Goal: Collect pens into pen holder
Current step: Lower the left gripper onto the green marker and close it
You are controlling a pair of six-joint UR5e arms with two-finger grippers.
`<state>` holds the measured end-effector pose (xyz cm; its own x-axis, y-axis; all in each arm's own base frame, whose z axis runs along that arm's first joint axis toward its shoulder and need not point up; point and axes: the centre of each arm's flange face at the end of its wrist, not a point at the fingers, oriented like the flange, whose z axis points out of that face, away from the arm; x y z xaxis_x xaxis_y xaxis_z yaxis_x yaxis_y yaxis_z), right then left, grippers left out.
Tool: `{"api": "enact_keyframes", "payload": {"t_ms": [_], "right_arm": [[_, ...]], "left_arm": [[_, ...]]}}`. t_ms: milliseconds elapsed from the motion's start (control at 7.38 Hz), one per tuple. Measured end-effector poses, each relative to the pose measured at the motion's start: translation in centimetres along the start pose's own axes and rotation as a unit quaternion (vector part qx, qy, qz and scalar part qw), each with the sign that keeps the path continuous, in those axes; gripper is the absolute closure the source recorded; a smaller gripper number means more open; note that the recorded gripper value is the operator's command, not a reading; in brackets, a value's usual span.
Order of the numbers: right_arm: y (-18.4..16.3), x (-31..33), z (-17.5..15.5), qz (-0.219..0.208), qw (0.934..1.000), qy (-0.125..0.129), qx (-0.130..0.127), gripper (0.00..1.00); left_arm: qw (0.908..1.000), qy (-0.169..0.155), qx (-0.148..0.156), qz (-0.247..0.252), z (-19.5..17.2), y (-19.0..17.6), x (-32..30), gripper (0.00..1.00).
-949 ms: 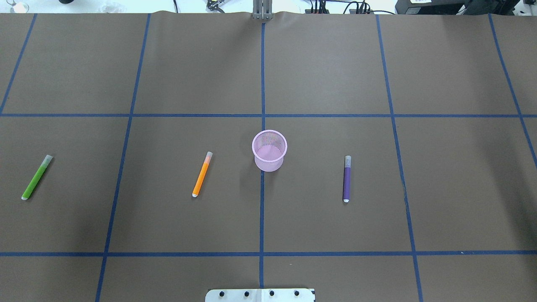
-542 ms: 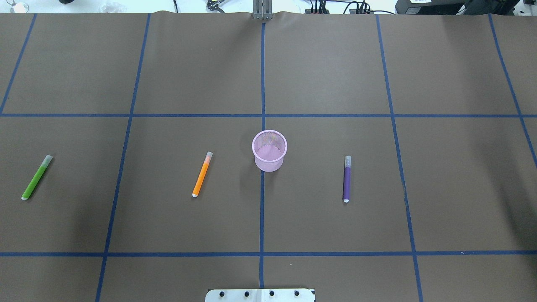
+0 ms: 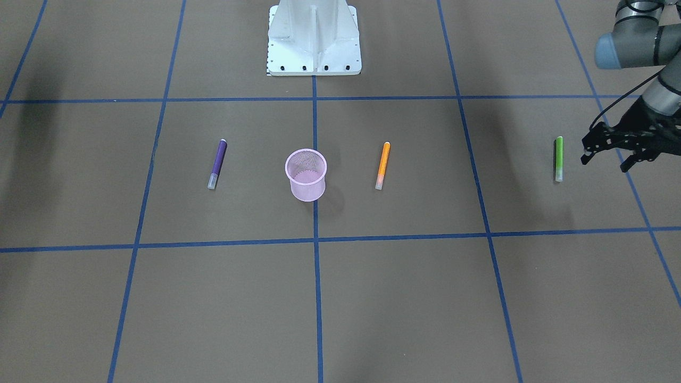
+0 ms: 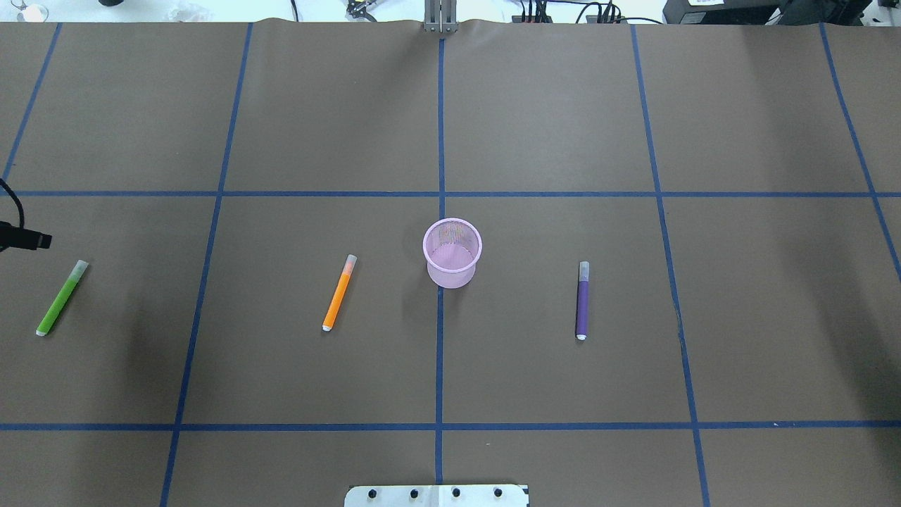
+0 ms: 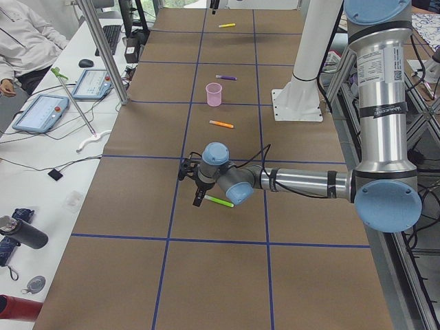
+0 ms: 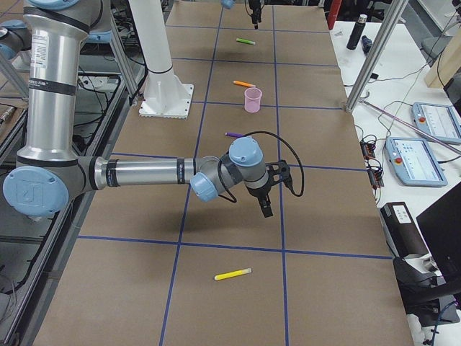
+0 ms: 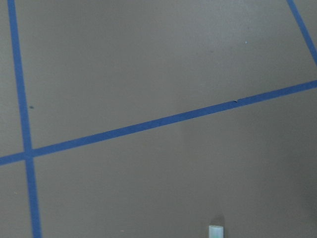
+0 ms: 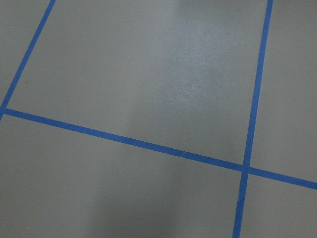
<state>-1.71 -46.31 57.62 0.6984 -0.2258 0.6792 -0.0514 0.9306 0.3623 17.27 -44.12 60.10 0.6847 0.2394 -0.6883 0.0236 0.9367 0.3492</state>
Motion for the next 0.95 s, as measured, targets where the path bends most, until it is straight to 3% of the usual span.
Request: {"api": "enact_keyframes", "payload": {"t_ms": [136,407,949], "right_arm": [[0.0,0.0,0.0,-0.001,1.0000,0.000,0.002,0.01],[0.0,-0.1,0.0,-0.003,1.0000,-0.001,0.003,0.01],[0.0,-0.1,0.0,-0.003,1.0000,-0.001,0.003,0.01]], "left_arm": [[0.9999,-0.005,-0.008,0.010,1.9,1.1,1.6,0.32],[0.9995,-0.005,-0.021,0.025,3.5,2.2,3.2,0.40],[0.9992,-0.002,-0.030,0.028,4.7,2.2,3.5,0.51]]}}
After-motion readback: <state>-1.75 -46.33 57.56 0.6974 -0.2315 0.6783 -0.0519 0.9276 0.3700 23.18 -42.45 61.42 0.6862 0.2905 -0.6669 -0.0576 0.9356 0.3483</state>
